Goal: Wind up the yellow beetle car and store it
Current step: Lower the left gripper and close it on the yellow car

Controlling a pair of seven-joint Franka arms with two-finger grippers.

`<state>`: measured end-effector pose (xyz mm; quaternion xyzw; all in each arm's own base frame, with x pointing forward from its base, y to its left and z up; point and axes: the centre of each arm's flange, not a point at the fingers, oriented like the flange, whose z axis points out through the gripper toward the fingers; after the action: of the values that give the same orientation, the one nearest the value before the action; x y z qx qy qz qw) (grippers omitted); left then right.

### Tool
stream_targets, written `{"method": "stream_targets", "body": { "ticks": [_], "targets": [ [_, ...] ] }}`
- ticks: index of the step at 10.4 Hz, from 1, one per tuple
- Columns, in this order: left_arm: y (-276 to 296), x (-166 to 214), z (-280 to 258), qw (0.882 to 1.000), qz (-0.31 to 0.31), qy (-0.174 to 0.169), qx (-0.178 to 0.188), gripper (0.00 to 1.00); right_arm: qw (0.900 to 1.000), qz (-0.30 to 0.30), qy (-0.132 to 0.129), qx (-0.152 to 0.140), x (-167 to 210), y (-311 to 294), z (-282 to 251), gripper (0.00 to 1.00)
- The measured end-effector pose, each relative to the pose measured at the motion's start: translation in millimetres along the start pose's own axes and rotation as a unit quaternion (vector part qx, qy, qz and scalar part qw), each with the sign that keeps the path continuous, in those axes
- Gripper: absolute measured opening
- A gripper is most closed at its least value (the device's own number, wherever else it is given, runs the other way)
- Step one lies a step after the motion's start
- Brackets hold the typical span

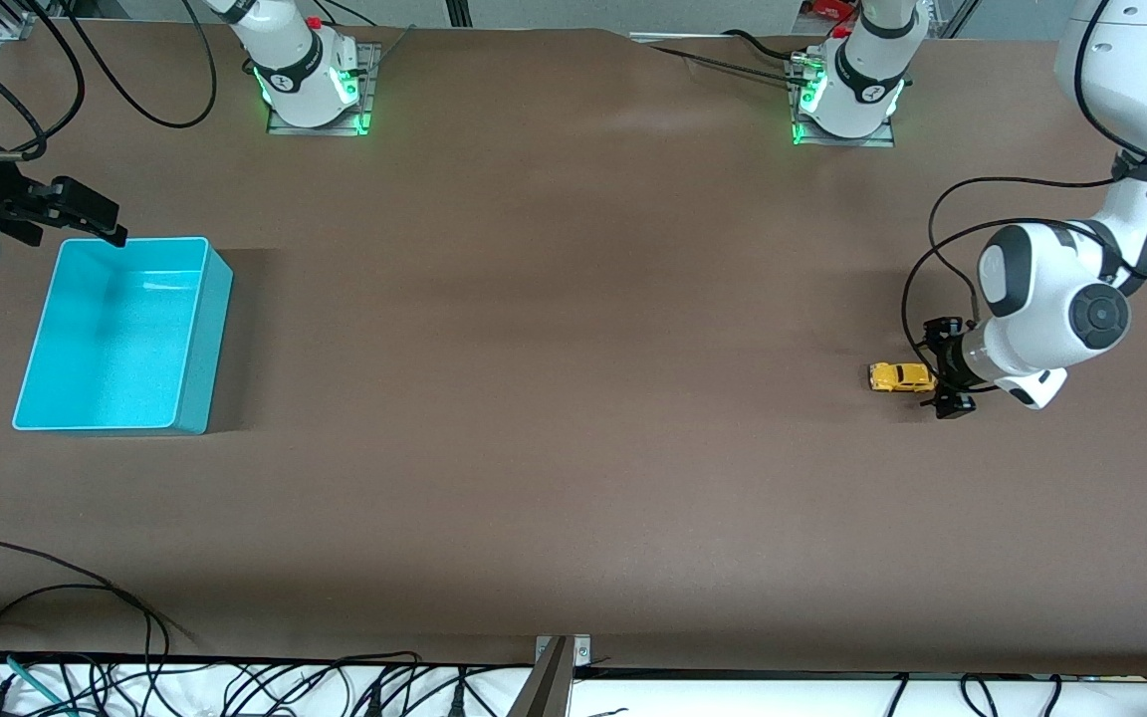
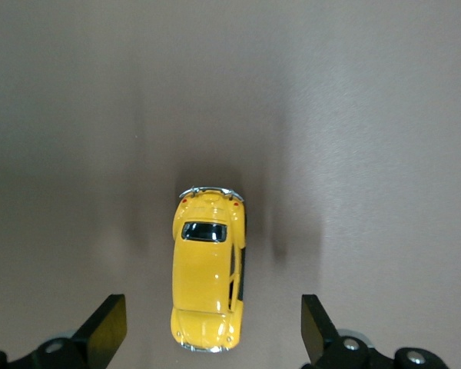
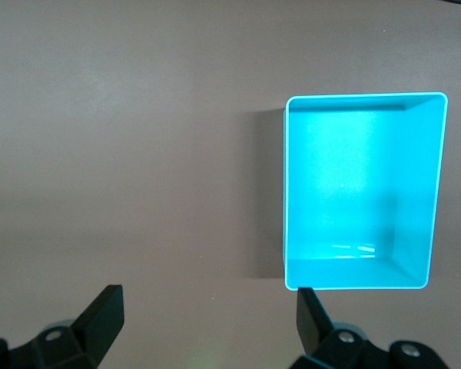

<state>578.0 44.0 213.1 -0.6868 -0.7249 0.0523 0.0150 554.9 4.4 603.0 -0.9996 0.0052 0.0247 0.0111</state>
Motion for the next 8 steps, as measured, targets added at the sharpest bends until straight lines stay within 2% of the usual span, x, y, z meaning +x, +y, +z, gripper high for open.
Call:
{"method": "stream_targets", "body": {
  "ticks": [4, 6, 8],
  "targets": [
    [-13, -1, 24, 1.0, 0.001, -0.001, -0.001, 1.0, 1.0, 0.0, 0.0, 0.0, 0, 0, 0, 1.0],
    [-14, -1, 26, 1.0, 0.002, -0.001, 0.0, 0.93, 1.0, 0.0, 0.0, 0.0, 0, 0, 0, 1.0],
    [-14, -2, 27, 1.0, 0.002, -0.001, 0.001, 0.66, 1.0, -0.001, 0.0, 0.0, 0, -1, 0, 1.0]
  ]
}}
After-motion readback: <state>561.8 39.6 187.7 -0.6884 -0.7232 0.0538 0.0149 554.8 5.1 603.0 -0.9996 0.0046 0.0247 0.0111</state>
